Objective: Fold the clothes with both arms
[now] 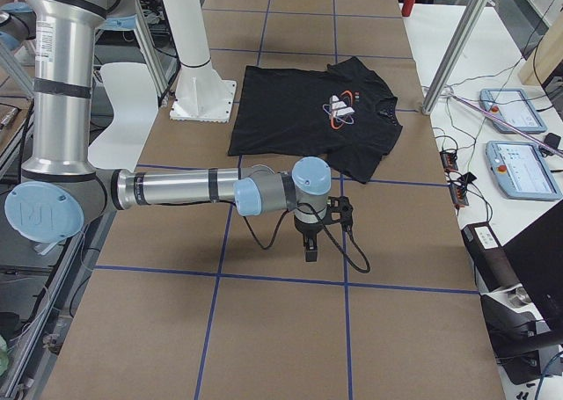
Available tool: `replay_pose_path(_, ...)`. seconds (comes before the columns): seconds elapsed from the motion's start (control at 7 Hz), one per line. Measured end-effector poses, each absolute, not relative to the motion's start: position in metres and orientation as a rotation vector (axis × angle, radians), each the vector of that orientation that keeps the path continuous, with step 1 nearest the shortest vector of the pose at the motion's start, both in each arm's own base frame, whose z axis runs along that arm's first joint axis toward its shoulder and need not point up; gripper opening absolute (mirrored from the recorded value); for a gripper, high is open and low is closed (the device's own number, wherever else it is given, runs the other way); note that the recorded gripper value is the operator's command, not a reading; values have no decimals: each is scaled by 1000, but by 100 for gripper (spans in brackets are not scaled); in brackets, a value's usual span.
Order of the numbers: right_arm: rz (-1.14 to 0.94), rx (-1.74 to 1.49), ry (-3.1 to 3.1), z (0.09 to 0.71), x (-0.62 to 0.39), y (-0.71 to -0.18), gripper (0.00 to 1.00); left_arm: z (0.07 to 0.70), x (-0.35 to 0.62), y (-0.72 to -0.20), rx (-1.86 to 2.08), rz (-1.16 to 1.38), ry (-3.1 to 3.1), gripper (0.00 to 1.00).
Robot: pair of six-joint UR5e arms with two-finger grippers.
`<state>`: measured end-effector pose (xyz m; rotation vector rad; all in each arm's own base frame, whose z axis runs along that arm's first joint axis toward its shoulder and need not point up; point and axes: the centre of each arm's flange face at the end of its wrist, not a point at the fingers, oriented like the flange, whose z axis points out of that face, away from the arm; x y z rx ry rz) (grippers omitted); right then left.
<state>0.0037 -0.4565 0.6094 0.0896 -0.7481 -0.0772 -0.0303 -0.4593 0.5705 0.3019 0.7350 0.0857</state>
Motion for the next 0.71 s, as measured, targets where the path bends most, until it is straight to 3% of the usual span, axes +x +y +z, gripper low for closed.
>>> replay_pose_path(0.71, -98, 76, -750, 612, -8, -457, 100, 566, -28, -460, 314, 98, 743, 100)
